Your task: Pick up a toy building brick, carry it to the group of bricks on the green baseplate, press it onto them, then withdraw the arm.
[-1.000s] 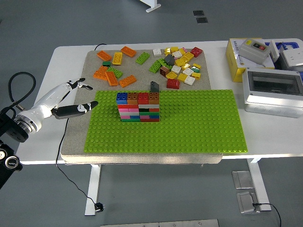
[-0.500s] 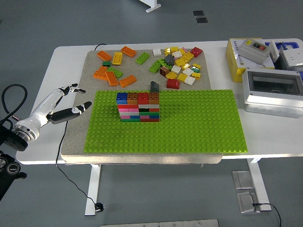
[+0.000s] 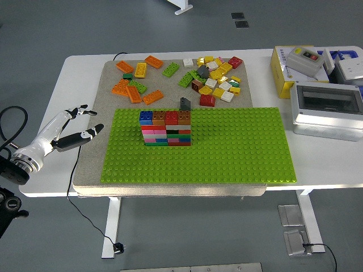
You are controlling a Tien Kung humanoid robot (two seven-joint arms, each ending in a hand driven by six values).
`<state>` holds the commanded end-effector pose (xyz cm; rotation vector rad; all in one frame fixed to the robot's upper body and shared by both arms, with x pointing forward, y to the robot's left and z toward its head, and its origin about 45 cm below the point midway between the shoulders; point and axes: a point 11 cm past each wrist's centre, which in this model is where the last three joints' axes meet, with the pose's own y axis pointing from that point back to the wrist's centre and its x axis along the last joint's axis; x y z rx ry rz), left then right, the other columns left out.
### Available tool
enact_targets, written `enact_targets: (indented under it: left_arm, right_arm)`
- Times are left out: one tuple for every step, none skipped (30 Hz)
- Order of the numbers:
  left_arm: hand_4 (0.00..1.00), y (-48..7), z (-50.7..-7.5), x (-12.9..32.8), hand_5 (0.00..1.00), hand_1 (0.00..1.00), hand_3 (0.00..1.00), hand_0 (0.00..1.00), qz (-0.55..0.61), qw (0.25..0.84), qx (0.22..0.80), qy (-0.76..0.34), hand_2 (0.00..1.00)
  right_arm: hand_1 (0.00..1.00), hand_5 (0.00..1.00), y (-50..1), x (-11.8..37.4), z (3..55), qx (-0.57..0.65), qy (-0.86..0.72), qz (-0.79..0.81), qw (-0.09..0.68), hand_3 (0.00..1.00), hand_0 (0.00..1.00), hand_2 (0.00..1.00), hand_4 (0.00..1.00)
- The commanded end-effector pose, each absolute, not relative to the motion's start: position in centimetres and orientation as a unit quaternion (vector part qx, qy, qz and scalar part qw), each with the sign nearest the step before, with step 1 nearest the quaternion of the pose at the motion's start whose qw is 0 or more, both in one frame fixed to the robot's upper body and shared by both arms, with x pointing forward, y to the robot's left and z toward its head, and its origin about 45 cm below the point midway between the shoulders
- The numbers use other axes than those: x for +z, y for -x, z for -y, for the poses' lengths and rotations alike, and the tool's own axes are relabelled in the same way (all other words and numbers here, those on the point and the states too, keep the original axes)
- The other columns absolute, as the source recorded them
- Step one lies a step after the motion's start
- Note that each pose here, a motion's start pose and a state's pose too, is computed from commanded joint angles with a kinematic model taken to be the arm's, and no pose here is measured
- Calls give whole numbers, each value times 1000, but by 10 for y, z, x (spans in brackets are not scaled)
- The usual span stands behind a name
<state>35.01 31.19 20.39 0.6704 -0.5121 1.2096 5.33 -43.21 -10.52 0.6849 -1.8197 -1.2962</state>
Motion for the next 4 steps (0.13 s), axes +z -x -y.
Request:
enact_targets:
  left_arm:
    - [750,-350,-314,202,609,942,776,947,232,738,553,-309,964]
    - [750,-350,-316,200,609,942,776,947,231,737,554,-312,964]
    - [750,-351,-317,198,609,942,776,947,229,735,555,-314,964]
    - [750,-351,-319,197,609,942,776,947,227,734,556,-317,964]
  right_arm:
    - [747,996,-53,-105,432,-511,-270,716,392,783,786,783,556]
    - [747,996,-53,-105,432,-511,-270,716,392,783,786,783,556]
    - [747,996,-53,-105,432,-511,-270,716,392,783,786,783,556]
    - [747,996,-53,-105,432,-511,-270,716,392,783,786,783,556]
